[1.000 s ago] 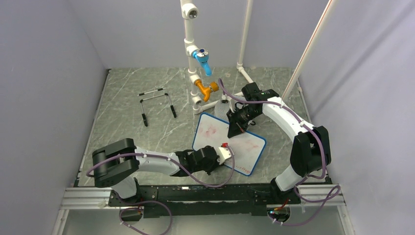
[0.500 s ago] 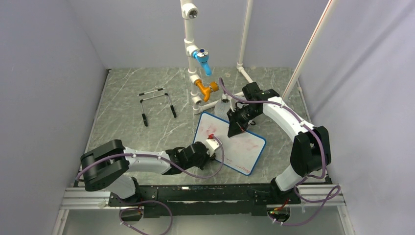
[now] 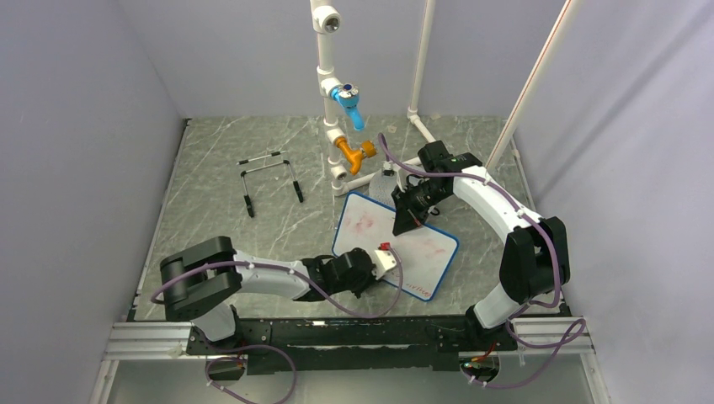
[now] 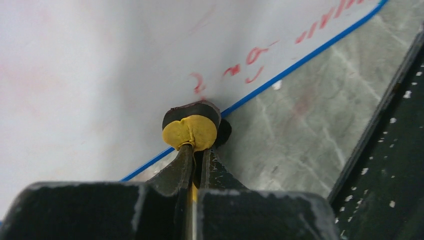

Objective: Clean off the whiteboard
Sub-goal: Erase the whiteboard at the center of the board.

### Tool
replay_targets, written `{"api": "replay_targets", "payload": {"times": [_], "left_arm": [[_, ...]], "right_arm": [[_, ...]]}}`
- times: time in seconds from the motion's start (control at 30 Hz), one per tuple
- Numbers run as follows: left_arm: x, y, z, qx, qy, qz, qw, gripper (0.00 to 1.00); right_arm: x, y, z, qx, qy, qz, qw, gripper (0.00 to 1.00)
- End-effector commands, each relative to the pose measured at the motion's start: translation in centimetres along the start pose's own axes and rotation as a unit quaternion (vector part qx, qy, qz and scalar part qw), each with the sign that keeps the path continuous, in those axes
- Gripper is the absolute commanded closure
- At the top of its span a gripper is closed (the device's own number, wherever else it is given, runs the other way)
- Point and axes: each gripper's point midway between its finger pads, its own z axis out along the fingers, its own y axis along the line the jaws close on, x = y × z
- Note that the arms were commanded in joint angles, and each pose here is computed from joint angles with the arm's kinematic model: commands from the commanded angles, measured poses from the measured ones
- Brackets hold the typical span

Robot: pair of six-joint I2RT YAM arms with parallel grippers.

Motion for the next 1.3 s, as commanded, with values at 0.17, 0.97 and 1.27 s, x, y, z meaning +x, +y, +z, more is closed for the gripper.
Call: {"api": "replay_targets", "payload": {"times": [0.17, 0.97, 1.27], "left_arm": [[-5.3, -2.0, 1.7, 0.017, -0.069, 0.050, 0.996, 1.00], [-6.2, -3.2, 0.2, 0.017, -0.116, 0.085, 0.989, 1.00], [-4.9, -1.7, 1.1, -0.046, -0.097, 0.069, 0.992, 1.00]], "right_arm": [[-1.1, 1.5, 0.6, -0.041, -0.024, -0.071, 0.996, 1.00], [-1.2, 1.6, 0.5, -0.040, -0.026, -0.073, 0.996, 1.00], [-1.3, 1.6, 0.4, -0.039, -0.028, -0.074, 0.996, 1.00]]}}
